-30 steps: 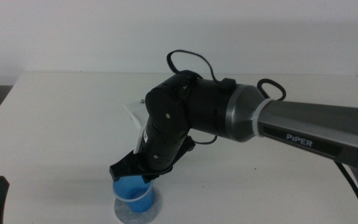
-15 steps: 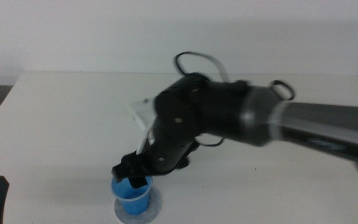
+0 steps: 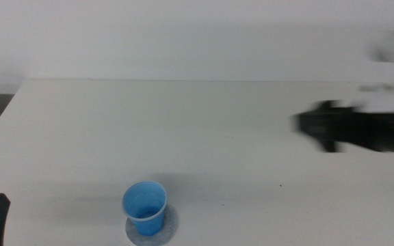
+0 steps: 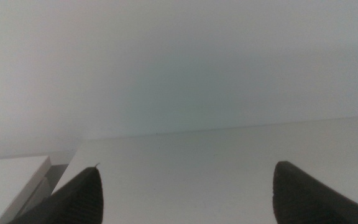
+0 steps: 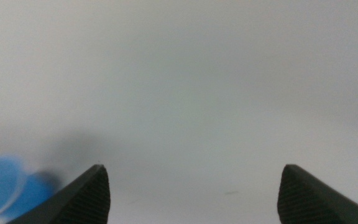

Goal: Place an empty cup on a cup mat.

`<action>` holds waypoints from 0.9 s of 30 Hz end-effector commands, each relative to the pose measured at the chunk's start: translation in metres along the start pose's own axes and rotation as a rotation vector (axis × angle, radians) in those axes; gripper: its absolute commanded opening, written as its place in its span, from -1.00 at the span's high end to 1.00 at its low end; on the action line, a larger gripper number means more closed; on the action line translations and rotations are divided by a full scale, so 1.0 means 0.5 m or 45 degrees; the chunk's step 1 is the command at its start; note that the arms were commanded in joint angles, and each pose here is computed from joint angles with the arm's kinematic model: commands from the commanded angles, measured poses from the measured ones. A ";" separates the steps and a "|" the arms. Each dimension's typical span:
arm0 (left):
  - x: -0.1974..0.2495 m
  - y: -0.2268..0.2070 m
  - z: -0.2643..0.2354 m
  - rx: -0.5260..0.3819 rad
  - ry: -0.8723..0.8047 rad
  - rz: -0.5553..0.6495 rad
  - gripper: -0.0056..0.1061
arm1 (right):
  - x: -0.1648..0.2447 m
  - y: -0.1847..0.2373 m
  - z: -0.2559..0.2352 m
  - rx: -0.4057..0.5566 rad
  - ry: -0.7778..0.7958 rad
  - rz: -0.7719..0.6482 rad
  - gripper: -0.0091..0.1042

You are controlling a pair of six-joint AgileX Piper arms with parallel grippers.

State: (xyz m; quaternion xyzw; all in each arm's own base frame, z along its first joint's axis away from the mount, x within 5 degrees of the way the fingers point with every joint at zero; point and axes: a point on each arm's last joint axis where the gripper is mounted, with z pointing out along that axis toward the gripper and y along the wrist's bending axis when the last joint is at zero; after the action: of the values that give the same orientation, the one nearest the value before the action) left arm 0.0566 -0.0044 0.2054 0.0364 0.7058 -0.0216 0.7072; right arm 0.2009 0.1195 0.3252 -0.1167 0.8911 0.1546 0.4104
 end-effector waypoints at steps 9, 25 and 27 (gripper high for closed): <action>-0.003 0.000 -0.001 0.002 -0.020 -0.012 -0.78 | 0.171 -0.149 -0.108 0.309 -0.433 -0.091 -0.79; -0.003 0.000 -0.001 0.002 -0.020 -0.012 -0.78 | 0.354 -0.176 -0.126 0.506 -0.677 -0.054 -0.80; -0.003 0.000 -0.001 0.002 -0.020 -0.012 -0.78 | 0.377 -0.177 -0.119 0.506 -0.683 -0.055 -0.80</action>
State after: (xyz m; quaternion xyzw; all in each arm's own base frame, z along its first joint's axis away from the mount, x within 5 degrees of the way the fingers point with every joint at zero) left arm 0.0566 -0.0044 0.2054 0.0364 0.7058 -0.0216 0.7072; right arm 0.0717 0.0006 0.2068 -0.0043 0.7651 0.0021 0.6439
